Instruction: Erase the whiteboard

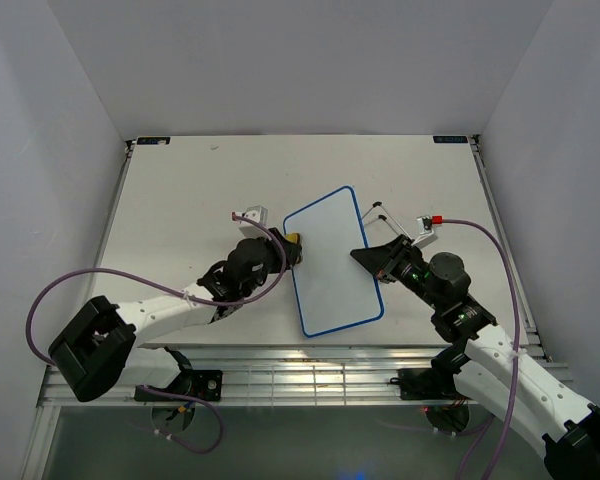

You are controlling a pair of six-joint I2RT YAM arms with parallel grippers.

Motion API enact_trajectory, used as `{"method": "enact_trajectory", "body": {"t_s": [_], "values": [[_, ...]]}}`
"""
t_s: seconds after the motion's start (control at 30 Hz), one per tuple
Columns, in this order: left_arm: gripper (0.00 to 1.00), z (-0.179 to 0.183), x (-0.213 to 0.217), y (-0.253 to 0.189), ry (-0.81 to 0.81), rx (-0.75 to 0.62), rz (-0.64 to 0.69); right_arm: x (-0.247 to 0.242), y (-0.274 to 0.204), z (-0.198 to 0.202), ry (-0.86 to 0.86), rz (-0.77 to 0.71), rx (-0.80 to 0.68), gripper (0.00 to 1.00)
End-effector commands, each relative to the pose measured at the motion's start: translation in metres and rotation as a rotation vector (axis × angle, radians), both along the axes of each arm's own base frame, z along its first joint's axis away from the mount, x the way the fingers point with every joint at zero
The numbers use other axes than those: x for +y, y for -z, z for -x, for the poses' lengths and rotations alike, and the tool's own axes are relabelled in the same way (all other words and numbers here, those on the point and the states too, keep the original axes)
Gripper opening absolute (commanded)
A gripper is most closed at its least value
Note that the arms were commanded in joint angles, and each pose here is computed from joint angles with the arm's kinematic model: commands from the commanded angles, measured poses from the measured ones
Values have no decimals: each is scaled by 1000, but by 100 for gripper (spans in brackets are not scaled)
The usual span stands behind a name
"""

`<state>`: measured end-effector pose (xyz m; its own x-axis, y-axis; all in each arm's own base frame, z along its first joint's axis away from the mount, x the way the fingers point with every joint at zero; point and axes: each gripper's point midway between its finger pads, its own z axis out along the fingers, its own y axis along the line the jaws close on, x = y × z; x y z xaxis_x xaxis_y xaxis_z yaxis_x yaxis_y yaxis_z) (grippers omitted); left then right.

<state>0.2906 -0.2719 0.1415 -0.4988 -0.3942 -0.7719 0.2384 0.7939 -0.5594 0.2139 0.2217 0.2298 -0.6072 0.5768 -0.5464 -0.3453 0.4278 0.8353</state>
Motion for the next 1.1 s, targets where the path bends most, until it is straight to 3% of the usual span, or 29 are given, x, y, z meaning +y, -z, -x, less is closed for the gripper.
{"method": "enact_trajectory", "body": {"t_s": [0.0,0.7,1.07], "values": [[0,-4,3,-11,29,-73,-7,11,-133,51,-229,-335,-278,8],[0,-22,5,-39,62,-155,61,8,-140,60,-245,-344,-289,8],[0,-41,19,-68,-41,-67,40,8,-104,35,-147,-164,-286,8]]}}
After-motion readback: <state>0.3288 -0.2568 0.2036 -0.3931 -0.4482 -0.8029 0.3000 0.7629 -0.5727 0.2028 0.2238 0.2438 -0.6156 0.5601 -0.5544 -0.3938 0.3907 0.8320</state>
